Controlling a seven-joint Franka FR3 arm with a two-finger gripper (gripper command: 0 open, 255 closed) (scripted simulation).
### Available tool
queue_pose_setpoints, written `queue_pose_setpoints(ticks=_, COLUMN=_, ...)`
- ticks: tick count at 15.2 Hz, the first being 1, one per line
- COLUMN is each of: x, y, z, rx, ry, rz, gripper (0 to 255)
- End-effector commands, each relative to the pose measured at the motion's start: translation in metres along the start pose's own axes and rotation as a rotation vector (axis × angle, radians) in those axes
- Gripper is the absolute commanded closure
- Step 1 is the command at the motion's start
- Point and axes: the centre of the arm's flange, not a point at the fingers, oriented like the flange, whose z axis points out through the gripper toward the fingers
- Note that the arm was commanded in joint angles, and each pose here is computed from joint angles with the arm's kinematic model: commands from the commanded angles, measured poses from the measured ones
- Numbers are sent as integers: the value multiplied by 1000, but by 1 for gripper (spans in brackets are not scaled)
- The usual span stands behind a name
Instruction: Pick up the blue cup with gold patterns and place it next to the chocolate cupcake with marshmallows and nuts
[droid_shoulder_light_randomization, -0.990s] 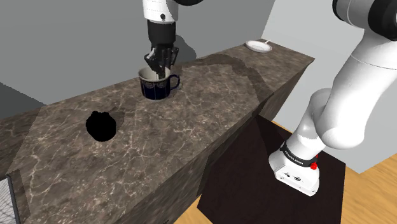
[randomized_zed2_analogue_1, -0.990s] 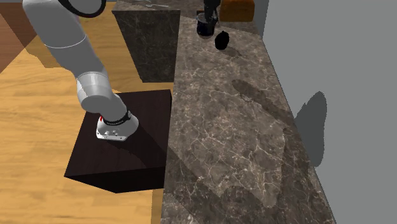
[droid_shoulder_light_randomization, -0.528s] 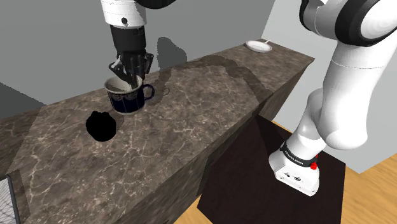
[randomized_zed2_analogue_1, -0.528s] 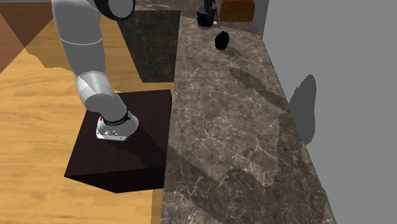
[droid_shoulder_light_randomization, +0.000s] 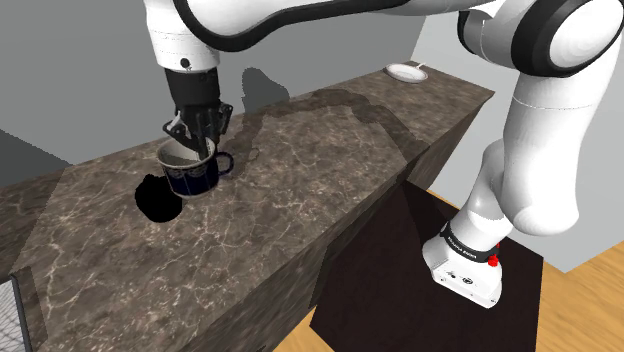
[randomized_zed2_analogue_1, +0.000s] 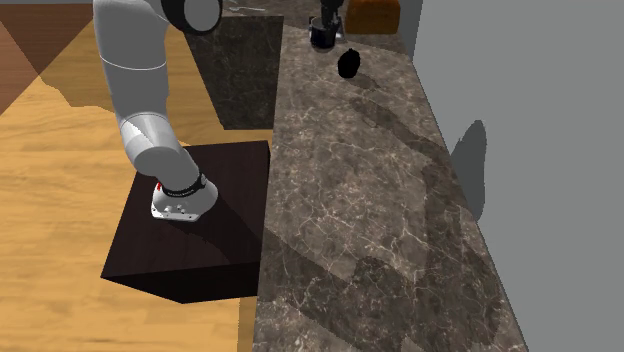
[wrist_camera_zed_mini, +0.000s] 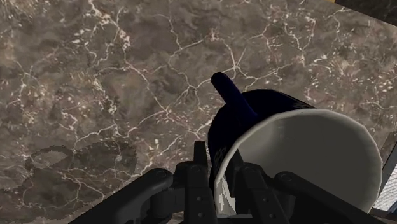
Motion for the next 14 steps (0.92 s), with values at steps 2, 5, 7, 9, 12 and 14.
queue_pose_setpoints(ticks=2, x=0, y=0, z=15, rx=0, ry=1, rz=0, gripper=255)
queue_pose_setpoints(ticks=5, x=1, y=1, z=31, rx=0, ry=1, rz=0, gripper=255)
queue_pose_setpoints(ticks=7, x=2, y=1, z=42, rx=0, ry=1, rz=0, gripper=255)
queue_pose_setpoints(ticks=9, x=2, y=2, z=52, rx=0, ry=1, rz=0, gripper=255)
queue_pose_setpoints(ticks=12, x=3, y=2, z=68, rx=0, ry=1, rz=0, gripper=255)
queue_pose_setpoints(ticks=14, x=3, y=2, z=79, rx=0, ry=1, rz=0, gripper=255)
